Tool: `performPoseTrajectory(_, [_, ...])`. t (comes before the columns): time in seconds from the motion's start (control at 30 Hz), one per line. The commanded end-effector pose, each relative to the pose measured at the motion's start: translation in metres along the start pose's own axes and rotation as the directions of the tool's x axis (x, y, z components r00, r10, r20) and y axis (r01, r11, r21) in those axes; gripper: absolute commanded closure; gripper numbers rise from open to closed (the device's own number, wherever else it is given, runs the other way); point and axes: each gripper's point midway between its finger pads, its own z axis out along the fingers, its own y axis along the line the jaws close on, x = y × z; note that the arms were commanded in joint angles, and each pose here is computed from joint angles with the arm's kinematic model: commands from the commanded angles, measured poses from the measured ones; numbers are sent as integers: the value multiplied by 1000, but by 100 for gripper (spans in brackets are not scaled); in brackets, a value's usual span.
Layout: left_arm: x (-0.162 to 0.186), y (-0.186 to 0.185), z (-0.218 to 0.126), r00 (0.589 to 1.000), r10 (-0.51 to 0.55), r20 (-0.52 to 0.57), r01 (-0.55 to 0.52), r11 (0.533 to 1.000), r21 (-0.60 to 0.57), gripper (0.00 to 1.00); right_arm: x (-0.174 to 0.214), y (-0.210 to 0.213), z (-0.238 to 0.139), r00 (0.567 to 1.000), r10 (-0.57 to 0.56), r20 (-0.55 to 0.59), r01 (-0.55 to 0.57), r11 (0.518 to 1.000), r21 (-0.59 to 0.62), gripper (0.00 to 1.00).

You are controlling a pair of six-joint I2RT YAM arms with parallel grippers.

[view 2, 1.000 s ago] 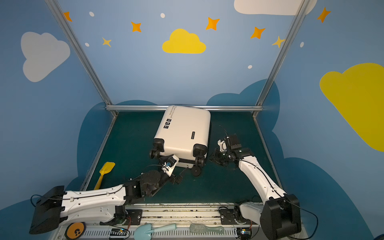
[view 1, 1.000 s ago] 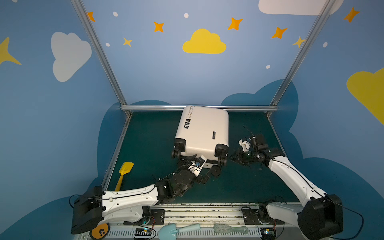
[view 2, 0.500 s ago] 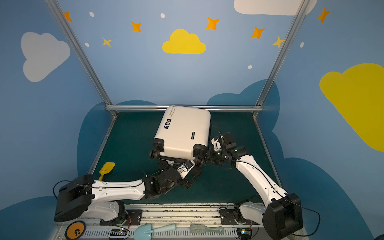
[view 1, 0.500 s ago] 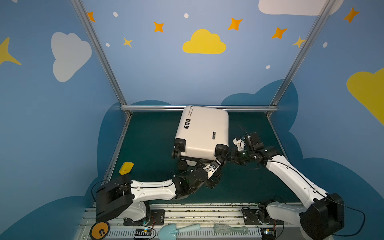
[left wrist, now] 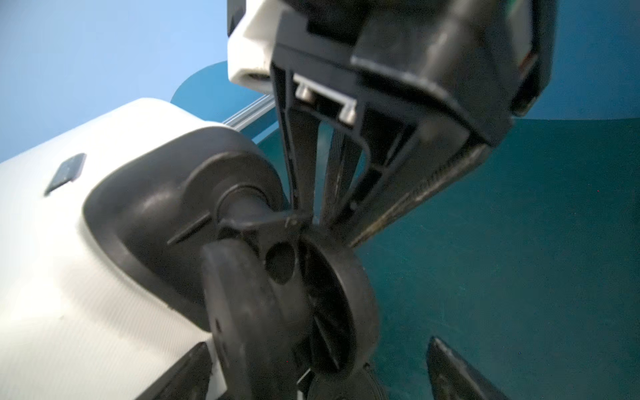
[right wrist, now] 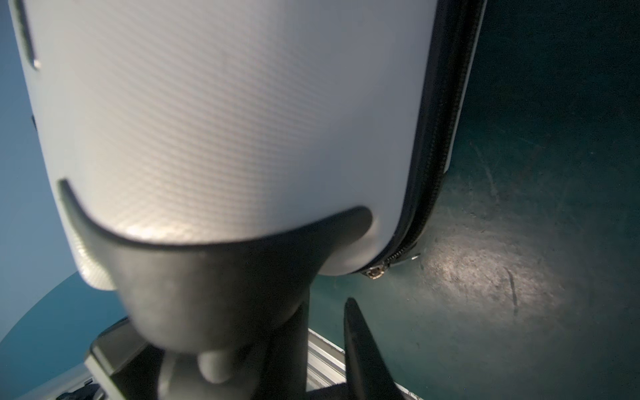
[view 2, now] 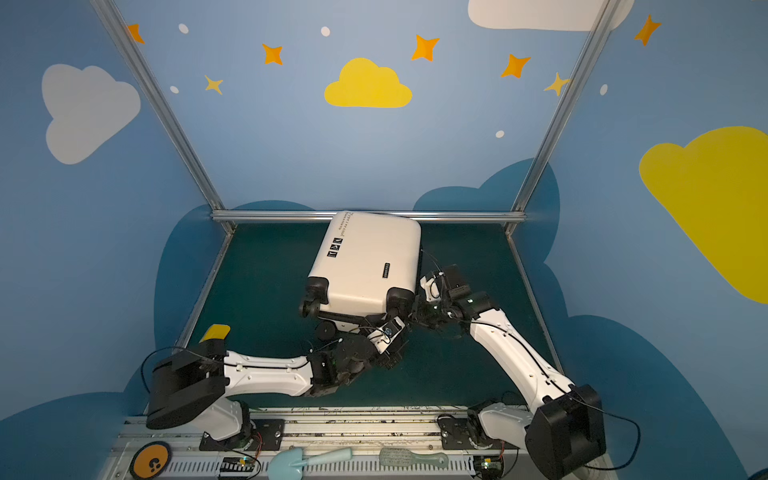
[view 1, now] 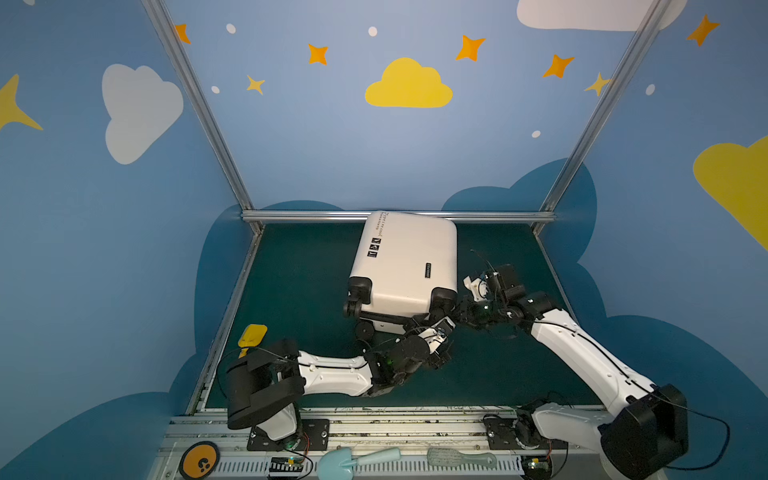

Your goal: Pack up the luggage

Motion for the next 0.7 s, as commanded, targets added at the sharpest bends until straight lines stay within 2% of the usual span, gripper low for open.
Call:
performPoseTrajectory(0.0, [-21,21,7,998,19,61,-14,997,-75,7,0,3,-2,1000,-12,7,12,1000,-6,80])
performPoseTrajectory(0.23, [-24,27,14,994,95,56,-89,991,-99,18,0,4,-5,1000,-13,19,13,1000,-6,81])
performPoseTrajectory(0.43, [-16,30,17,992,125,35,-121,987,-104,28,-1,5,-11,999,-18,37,18,1000,-3,81])
performPoseTrajectory(0.67, [-22,37,18,987,152,45,-145,981,-130,41,-1,4,-18,998,-28,50,27,1000,14,80])
